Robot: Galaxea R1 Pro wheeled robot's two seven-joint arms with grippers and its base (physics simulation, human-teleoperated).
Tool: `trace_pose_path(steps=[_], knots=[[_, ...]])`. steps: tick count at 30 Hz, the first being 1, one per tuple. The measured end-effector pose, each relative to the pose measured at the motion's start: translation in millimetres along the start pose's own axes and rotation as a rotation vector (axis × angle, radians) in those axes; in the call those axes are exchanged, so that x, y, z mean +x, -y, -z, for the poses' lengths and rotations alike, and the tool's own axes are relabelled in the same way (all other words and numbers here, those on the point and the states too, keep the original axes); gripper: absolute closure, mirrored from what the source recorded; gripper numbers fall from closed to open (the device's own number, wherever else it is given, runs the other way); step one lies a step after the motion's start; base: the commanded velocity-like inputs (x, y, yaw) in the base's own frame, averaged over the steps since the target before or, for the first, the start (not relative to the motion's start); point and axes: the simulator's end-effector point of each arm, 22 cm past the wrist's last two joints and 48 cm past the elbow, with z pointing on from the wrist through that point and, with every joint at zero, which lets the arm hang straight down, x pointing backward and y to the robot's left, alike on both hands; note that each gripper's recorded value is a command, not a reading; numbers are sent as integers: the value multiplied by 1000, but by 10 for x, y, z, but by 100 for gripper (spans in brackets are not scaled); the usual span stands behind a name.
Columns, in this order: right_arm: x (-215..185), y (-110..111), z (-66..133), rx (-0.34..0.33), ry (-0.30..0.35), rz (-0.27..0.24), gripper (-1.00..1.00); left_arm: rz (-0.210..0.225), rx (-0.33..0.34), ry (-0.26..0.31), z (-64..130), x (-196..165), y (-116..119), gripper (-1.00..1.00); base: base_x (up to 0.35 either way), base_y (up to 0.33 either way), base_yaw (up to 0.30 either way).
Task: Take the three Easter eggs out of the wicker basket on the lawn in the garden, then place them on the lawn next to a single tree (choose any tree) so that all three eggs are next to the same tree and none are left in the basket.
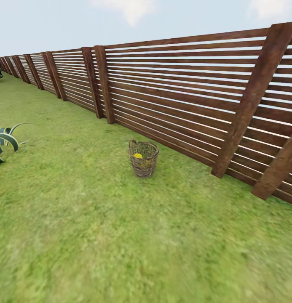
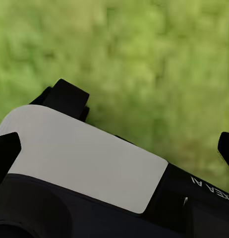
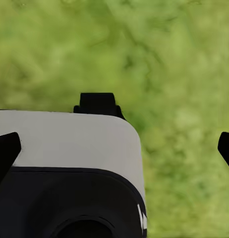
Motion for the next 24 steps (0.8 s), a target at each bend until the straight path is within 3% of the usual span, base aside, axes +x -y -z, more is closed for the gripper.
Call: trace_pose_path(steps=[24], knots=[[21, -6, -4, 0, -5, 0, -100, 0, -3, -6, -8, 24, -12, -100, 293, 155, 0]])
